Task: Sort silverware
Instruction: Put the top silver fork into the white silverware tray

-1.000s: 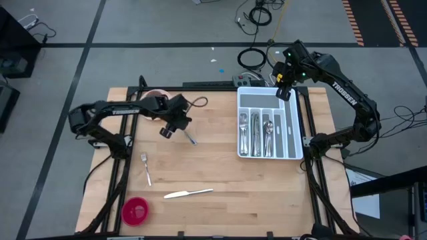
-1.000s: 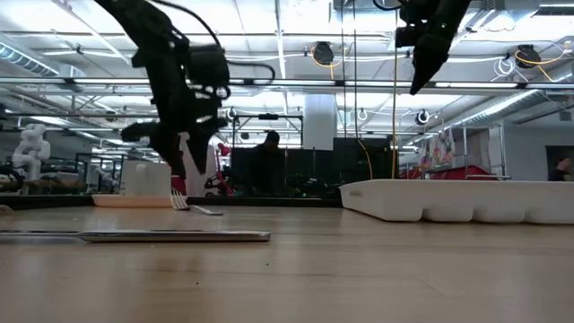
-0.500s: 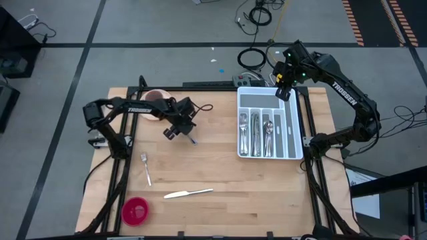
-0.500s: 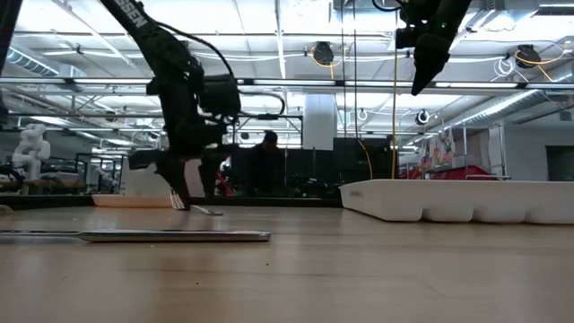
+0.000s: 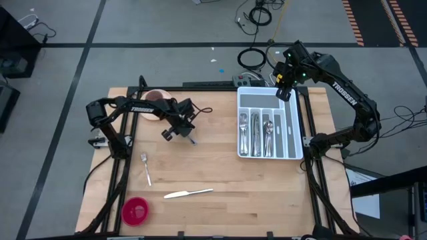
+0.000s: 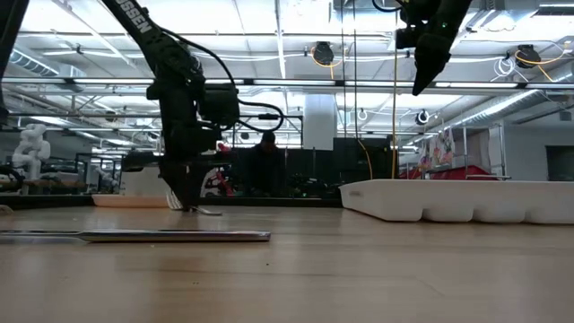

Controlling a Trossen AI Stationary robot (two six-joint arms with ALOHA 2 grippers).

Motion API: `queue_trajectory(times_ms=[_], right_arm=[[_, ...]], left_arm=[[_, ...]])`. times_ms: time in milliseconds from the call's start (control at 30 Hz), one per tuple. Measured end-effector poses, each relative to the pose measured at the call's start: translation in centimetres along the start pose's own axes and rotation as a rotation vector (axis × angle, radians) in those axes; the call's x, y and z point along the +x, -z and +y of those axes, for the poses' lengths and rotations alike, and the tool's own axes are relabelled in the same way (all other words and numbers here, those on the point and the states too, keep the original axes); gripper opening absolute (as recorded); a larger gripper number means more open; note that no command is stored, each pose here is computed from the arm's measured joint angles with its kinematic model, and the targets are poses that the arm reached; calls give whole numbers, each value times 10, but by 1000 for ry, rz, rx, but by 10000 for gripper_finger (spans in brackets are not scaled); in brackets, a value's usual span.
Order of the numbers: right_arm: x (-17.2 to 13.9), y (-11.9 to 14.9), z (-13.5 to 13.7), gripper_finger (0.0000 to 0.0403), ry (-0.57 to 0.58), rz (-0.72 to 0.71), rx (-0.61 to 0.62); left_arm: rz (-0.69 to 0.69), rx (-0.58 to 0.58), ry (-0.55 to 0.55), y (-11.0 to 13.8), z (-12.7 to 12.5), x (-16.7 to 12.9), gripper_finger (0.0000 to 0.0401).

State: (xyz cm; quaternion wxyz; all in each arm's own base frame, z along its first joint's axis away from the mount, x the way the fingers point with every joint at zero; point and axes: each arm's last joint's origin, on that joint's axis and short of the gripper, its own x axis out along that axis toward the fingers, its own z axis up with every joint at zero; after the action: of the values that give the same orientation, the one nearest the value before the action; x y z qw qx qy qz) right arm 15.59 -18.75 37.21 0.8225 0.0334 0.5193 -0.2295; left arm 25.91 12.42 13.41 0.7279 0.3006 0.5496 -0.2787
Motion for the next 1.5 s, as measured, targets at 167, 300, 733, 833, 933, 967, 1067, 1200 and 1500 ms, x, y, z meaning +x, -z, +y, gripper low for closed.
queue_trajectory(times_ms=[167, 300, 733, 833, 933, 967, 1067, 1200, 1500], right_arm=[[0, 0, 0, 119, 0, -1, 3], [0, 0, 0, 119, 1, -2, 31], [-1, -5, 5, 119, -192, -125, 41], [-1, -6, 5, 119, -197, -136, 37], [-1, -6, 4, 119, -195, -135, 31], [-1, -6, 4, 119, -195, -135, 30], [-1, -4, 5, 119, -203, -115, 38], [-1, 0, 7, 119, -222, -75, 55], [-1, 3, 9, 119, -241, -38, 64]], left_arm=[[-13, -8, 3, 0, 0, 0, 15], [18, -8, -2, -2, 0, 0, 15], [77, 5, -70, -48, 26, -40, 10], [73, 91, -120, -62, 34, -52, 10], [93, 261, -187, -78, 41, -64, 10], [97, 326, -208, -83, 43, -68, 10], [94, 496, -306, -97, 50, -76, 10], [71, 561, -462, -111, 66, -90, 10], [83, 634, -541, -132, 107, -95, 10]])
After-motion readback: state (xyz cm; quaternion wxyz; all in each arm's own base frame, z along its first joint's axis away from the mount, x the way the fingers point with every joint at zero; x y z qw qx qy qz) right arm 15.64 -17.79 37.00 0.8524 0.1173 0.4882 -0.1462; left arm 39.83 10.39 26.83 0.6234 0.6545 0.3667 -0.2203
